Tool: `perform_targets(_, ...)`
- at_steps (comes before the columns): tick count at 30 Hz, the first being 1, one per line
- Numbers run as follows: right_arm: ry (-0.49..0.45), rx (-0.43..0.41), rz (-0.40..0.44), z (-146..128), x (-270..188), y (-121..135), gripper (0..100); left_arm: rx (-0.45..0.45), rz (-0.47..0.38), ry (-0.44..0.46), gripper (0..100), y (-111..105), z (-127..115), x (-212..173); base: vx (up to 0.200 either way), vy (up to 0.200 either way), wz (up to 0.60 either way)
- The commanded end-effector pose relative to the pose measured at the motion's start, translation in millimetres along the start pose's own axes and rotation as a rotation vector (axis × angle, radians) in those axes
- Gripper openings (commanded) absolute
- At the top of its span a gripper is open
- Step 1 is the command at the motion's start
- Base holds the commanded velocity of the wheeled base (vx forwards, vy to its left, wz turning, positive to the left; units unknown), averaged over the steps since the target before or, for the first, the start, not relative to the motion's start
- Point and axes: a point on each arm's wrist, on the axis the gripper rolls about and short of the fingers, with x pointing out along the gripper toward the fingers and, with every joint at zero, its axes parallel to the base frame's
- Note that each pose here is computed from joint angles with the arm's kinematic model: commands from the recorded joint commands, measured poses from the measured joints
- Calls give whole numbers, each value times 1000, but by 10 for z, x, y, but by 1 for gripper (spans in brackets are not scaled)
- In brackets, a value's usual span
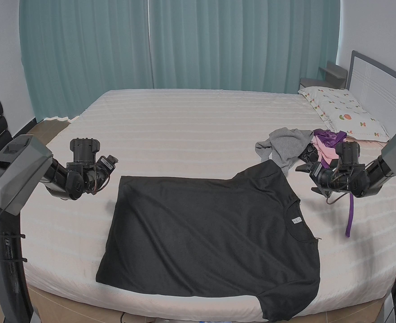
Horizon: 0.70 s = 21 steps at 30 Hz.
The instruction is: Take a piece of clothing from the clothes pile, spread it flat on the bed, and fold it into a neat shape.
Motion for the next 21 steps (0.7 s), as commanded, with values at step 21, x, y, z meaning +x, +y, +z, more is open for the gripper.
perform_targets(21,207,68,-106,-1364,-1972,-612,100,2,118,563,100,1017,-849,-2322,0,0,0)
